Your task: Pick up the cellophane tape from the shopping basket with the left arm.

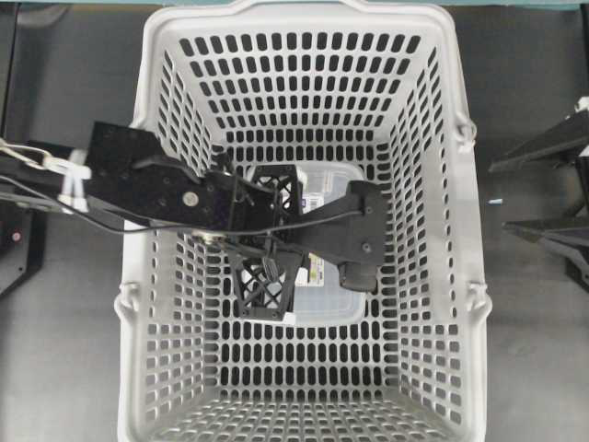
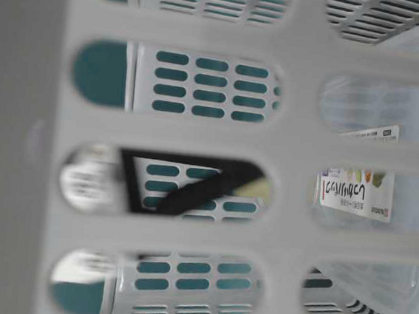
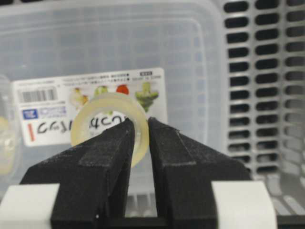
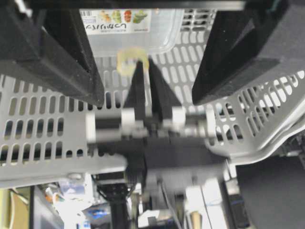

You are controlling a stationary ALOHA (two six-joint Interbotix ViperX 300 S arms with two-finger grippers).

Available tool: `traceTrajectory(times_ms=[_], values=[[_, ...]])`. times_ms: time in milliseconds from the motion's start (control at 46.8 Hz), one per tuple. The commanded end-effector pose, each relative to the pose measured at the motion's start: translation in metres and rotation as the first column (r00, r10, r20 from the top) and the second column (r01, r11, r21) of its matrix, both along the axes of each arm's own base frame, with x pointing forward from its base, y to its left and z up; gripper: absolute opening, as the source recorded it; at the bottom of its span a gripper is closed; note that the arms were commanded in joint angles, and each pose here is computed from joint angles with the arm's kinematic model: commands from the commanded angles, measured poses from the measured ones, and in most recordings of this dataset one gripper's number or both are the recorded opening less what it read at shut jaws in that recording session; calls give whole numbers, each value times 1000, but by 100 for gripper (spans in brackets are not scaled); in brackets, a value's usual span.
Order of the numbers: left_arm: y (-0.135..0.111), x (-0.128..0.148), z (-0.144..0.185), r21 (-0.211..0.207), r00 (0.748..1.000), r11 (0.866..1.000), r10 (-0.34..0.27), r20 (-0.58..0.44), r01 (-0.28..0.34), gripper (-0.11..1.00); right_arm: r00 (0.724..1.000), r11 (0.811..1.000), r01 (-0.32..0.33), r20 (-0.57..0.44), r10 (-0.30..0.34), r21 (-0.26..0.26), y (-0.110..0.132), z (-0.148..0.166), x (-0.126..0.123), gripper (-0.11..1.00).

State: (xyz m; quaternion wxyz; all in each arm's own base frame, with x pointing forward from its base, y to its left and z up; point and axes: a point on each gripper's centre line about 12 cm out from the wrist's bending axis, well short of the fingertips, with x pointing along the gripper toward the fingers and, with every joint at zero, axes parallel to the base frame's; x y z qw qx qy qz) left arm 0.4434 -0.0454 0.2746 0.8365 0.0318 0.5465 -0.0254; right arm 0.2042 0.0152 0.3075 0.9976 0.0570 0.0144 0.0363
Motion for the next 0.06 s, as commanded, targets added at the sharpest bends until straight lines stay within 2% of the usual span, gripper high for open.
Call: traceTrajectory(times_ms=[0,43], values=[[0,-3,44,-2,999,1000,1,45,-1,10,1000,1000,-7,18,7,6,2,6,2,72],[0,-4,57,-2,999,1000,3,43,-3,10,1000,1000,-9,16,9,6,2,5,2,72]])
